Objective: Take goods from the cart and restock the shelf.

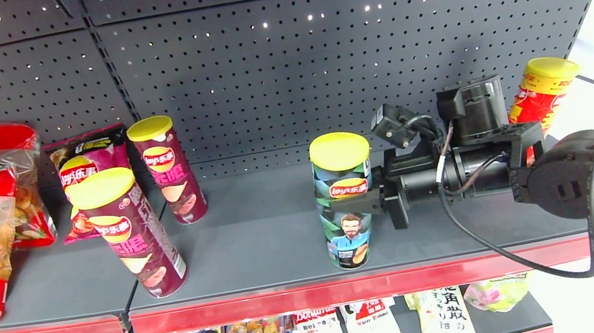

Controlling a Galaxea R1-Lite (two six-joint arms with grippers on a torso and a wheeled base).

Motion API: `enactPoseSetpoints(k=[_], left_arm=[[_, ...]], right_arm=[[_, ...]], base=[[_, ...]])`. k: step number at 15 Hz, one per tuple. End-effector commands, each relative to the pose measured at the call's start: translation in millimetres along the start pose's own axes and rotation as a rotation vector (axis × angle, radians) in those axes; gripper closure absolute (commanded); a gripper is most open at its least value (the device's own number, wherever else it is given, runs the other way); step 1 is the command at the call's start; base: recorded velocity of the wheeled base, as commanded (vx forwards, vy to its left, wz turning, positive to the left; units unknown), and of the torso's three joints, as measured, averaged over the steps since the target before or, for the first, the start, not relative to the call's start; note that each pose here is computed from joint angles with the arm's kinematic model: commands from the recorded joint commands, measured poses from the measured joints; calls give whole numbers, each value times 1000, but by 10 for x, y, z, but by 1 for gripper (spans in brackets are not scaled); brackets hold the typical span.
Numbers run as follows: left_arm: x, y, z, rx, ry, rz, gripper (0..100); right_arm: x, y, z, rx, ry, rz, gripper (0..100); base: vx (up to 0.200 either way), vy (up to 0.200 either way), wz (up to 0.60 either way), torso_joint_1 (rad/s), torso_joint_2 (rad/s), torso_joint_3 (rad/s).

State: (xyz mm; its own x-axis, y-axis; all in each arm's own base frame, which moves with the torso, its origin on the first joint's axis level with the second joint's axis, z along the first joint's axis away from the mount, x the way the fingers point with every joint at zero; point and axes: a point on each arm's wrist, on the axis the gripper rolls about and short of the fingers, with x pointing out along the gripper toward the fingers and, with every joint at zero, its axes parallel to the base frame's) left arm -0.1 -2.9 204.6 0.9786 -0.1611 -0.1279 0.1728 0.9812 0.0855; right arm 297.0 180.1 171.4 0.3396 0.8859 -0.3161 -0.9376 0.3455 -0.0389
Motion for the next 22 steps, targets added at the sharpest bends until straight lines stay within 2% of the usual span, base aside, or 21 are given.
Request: enactPoseSetpoints(k=[1,6,7,16,20,22], left_arm=[[2,0,0,0,1,-1,100],[5,1,1,-1,2,-1,100],[7,1,-3,-1,4,-1,100],[21,2,-6,-1,11,-5,100],[47,-1,-15,-4,24,-28,100],[90,5,-10,-7,44,-31,100]], right_arm=[[3,17,-7,-1,1,5,100],[21,15,-54,8,15,0,100],[28,11,-67,8,18,-9,0],[-233,47,-57,18,10,-74,0],[-742,289,-140,38,17,-147,0],[-1136,556,-301,56,38,-245,0]], base=[[0,0,0,0,0,0],[0,0,0,0,0,0],[0,0,0,0,0,0],[0,0,0,0,0,0],[0,0,0,0,0,0],[0,0,0,0,0,0]])
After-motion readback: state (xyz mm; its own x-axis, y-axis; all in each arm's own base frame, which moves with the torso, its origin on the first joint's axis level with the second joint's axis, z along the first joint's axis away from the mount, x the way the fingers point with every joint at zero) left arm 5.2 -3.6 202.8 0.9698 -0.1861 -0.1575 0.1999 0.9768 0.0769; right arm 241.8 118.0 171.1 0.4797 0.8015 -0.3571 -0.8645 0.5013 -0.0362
